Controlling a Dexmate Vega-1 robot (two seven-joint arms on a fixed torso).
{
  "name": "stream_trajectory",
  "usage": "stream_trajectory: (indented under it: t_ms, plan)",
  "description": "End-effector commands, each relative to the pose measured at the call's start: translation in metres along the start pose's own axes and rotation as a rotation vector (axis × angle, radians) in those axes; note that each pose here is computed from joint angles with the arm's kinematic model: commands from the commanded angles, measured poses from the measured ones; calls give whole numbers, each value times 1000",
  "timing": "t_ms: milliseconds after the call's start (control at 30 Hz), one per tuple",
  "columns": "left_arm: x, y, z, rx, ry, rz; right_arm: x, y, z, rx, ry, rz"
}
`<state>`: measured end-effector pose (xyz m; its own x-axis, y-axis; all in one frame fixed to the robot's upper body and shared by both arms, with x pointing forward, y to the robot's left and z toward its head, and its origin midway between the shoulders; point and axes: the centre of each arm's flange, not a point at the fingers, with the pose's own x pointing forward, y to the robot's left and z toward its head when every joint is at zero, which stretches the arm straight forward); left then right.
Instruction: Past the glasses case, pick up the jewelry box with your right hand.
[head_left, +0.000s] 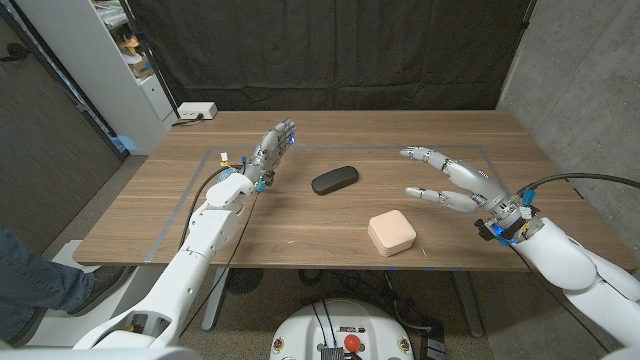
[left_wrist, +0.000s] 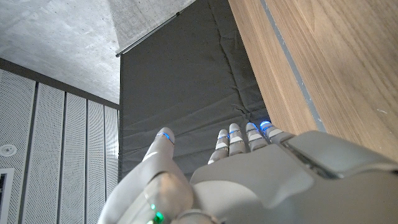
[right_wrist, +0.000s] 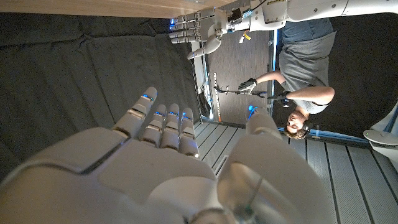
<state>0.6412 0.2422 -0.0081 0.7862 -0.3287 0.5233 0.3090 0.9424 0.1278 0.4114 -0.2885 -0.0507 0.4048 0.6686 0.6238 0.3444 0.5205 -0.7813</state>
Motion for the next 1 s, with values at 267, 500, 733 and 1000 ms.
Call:
stream_trajectory:
  t_ms: [267, 500, 733, 1000]
  plan:
    - [-6, 2, 0, 4, 3, 3, -1, 5, 9, -107, -7, 67]
    - [-6, 2, -3, -2, 5, 1, 1, 7, 11, -139, -9, 100]
    - [-7, 2, -4, -3, 7, 4, 2, 9, 13, -163, -2, 131]
    - [-8, 0, -3, -1, 5, 3, 2, 10, 15, -192, -2, 168]
